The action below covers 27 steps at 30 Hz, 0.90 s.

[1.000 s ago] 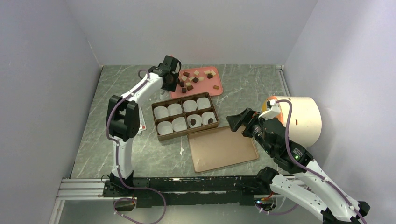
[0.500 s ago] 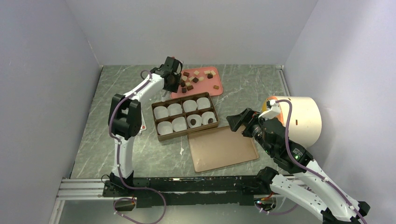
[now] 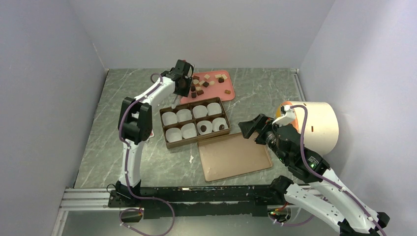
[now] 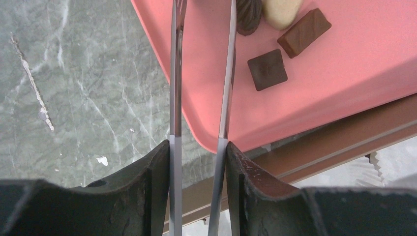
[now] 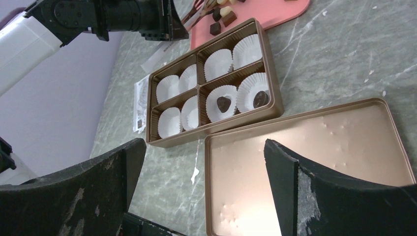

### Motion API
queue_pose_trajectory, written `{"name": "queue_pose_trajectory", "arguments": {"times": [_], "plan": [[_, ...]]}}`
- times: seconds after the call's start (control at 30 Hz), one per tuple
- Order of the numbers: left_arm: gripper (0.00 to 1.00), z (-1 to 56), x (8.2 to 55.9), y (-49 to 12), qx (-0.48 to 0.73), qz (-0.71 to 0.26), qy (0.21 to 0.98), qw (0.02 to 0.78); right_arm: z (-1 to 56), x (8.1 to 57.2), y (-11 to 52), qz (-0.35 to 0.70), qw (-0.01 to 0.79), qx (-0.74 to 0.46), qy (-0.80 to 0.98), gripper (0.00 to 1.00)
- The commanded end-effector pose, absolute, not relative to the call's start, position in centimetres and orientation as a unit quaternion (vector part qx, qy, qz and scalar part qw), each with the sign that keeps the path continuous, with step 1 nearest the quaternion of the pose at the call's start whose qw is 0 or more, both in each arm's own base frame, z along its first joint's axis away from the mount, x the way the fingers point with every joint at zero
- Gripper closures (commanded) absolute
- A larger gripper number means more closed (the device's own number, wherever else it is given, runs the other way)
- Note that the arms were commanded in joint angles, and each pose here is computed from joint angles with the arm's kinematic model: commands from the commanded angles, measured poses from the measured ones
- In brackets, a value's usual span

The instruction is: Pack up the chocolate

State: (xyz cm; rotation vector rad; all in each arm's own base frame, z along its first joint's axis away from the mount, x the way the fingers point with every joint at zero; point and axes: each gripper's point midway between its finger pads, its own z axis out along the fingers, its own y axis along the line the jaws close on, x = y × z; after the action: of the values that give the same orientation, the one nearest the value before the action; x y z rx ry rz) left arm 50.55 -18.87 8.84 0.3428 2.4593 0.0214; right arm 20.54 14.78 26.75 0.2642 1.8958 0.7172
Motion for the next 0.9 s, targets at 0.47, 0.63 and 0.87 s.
{"name": "queue_pose_trajectory", "arguments": {"times": [0.47,0.63,0.87], "plan": [[0.68,11.4,52.7,-19.7,0.127,-0.007,0.922,0.365,27.3,21.2,14.7,0.296,0.532,0.12,0.784,0.04],[0.73,13.6,52.4,-19.6,0.121,-0.013,0.917,0.38,27.1,21.2,14.7,0.294,0.531,0.119,0.785,0.04],[0.78,16.0,51.5,-19.6,0.116,-0.027,0.913,0.39,26.9,21.1,14.7,0.296,0.53,0.119,0.786,0.04]]}}
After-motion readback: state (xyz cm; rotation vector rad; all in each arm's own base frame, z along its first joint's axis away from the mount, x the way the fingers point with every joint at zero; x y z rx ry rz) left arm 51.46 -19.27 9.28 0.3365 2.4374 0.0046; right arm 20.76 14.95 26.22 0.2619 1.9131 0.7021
